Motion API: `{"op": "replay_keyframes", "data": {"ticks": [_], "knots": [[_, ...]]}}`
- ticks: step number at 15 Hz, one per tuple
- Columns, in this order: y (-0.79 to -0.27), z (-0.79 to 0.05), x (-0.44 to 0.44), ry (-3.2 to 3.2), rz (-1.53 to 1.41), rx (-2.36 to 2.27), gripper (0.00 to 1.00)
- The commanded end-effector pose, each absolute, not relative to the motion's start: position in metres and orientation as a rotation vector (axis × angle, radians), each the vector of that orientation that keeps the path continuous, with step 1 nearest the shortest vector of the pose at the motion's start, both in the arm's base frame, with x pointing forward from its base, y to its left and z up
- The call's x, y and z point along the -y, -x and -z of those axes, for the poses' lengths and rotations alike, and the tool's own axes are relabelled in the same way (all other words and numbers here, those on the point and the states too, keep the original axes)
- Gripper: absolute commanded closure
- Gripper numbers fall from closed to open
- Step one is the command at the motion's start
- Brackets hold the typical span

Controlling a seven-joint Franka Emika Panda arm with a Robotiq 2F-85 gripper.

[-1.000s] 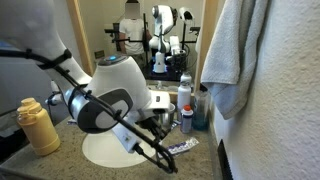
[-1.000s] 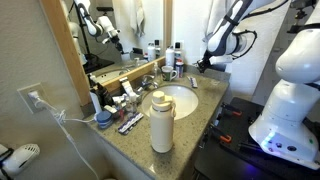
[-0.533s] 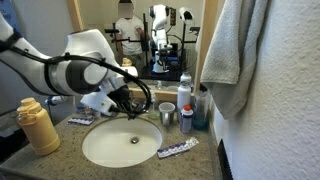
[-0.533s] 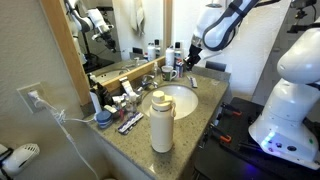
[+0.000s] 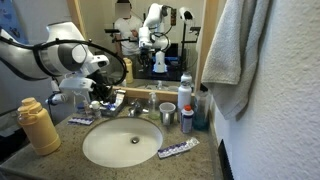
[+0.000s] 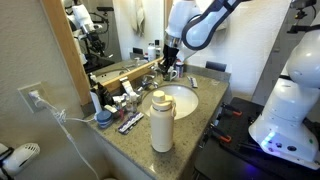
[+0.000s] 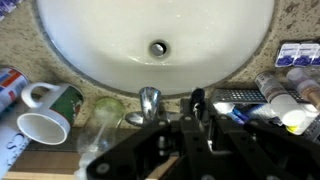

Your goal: Move the shaving stick to the left side of the sink counter

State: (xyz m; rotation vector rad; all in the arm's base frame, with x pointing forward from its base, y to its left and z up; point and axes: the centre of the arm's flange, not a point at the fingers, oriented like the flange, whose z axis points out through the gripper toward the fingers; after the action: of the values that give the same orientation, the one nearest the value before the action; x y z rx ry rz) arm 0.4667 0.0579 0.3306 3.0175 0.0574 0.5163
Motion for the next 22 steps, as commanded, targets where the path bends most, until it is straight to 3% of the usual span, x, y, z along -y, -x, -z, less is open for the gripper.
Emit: {"op": "replay_keyframes", "data": {"ticks": [1,10,22], "knots": [[-0.513,-0.315,-0.074,-3.034,-0.451,-0.233,0.97],[-0.593,-0.274,-0.11,-2.997,-0.385,-0.561,0.97],[-0.595,-0.232,-0.154,-3.044,-0.301,-0.846,0.97]]}}
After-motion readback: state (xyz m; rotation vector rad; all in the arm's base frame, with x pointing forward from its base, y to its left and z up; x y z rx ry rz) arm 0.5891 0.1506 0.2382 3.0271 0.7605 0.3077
